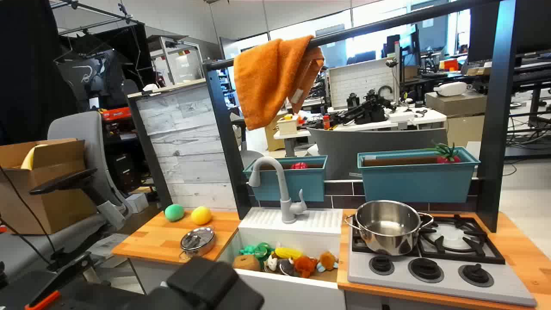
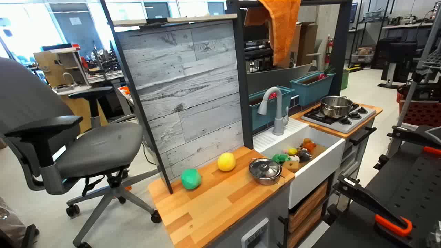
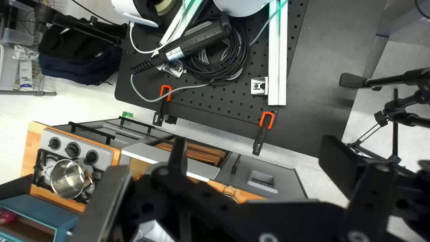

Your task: Pick up the orange towel and put it in the sink.

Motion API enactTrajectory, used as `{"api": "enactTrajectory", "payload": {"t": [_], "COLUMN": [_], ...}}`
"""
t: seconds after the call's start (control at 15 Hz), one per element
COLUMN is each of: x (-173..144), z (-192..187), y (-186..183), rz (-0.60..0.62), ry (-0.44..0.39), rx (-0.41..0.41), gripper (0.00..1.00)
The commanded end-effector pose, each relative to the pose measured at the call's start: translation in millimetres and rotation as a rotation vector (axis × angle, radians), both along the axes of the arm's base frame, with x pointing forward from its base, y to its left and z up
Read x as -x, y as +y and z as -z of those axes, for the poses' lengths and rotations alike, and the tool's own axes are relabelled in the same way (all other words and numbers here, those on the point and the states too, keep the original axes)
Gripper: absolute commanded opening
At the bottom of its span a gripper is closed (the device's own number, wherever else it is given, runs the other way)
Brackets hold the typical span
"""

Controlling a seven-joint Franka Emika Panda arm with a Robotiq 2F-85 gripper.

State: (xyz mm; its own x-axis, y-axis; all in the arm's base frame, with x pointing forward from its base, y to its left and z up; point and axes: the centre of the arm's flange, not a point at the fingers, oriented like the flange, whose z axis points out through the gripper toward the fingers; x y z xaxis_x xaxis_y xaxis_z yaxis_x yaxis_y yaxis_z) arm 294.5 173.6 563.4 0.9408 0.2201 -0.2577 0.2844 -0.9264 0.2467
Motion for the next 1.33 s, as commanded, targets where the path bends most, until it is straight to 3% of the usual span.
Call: {"api": "enactTrajectory", "payload": {"t": [0.0, 1.07, 1.27], "x": [0, 0, -18], "z": [0, 0, 7], "y": [0, 0, -2], "rz": [0.000, 0.000, -0.003], "ry": [-0.001, -0.001, -0.083], "rx": [0.000, -0.001, -0.005], "gripper": [1.00, 1.00, 1.00]}}
